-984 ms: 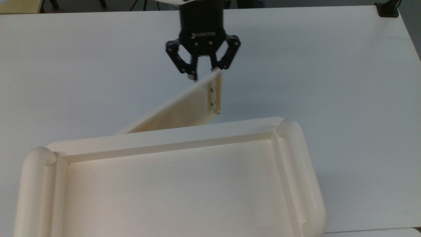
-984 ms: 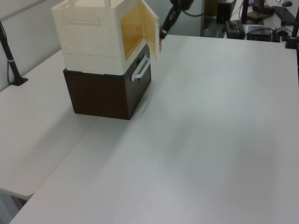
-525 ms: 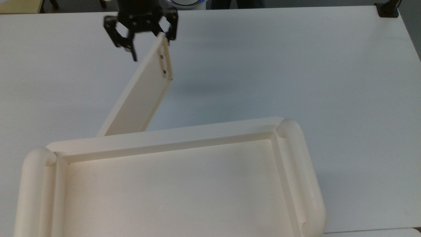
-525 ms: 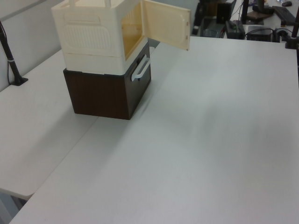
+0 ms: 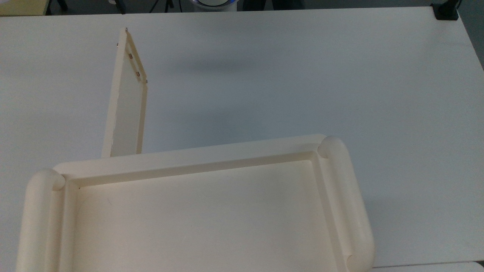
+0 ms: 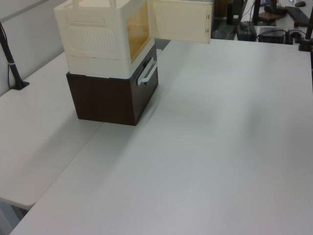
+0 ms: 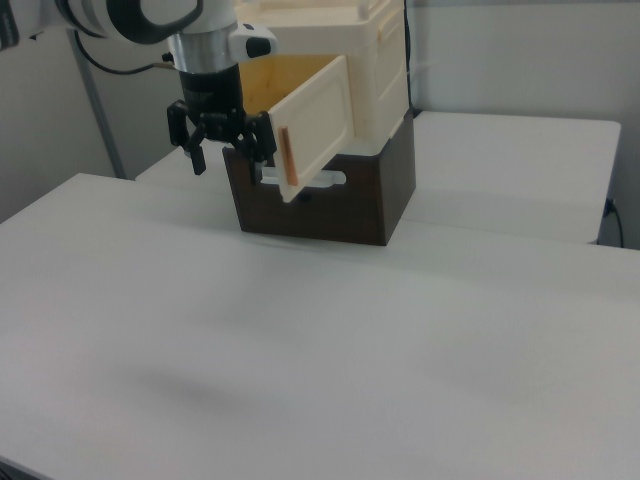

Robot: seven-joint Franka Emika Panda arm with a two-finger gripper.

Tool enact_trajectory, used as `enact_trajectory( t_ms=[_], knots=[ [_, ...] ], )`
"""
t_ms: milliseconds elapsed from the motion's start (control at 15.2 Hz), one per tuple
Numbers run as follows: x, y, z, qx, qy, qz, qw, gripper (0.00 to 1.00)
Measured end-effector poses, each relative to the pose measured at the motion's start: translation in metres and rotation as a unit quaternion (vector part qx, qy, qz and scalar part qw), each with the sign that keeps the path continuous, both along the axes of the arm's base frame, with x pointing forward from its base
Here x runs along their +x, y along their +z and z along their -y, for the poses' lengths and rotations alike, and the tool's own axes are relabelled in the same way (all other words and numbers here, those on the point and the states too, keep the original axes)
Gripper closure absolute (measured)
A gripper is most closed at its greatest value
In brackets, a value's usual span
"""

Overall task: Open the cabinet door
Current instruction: 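Release the door and move the gripper away from the cabinet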

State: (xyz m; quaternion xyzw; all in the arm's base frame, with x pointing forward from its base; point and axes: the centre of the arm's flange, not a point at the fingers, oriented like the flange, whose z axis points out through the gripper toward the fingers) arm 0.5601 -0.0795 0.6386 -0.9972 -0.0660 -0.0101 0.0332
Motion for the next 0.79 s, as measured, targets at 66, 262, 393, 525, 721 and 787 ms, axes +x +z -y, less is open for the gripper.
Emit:
enact_trajectory(
  t_ms=[66, 262, 393, 525, 721, 787],
  knots=[
    [-0.006, 0.004, 0.005, 0.001, -0.004, -0.003, 1.0, 0.0],
    [-0.013, 0.011, 0.008, -0.008, -0.031, -0.006, 0.9995, 0.0],
    [-0.012, 0.009, 0.004, -0.025, -0.071, -0.013, 0.9971, 0.0],
    [-0.01, 0.006, -0.005, -0.033, -0.088, -0.016, 0.9954, 0.0],
    [-0.01, 0.006, -0.01, -0.035, -0.097, -0.017, 0.9945, 0.0],
    [-0.009, 0.006, -0.011, -0.035, -0.1, -0.017, 0.9942, 0.0]
  ],
)
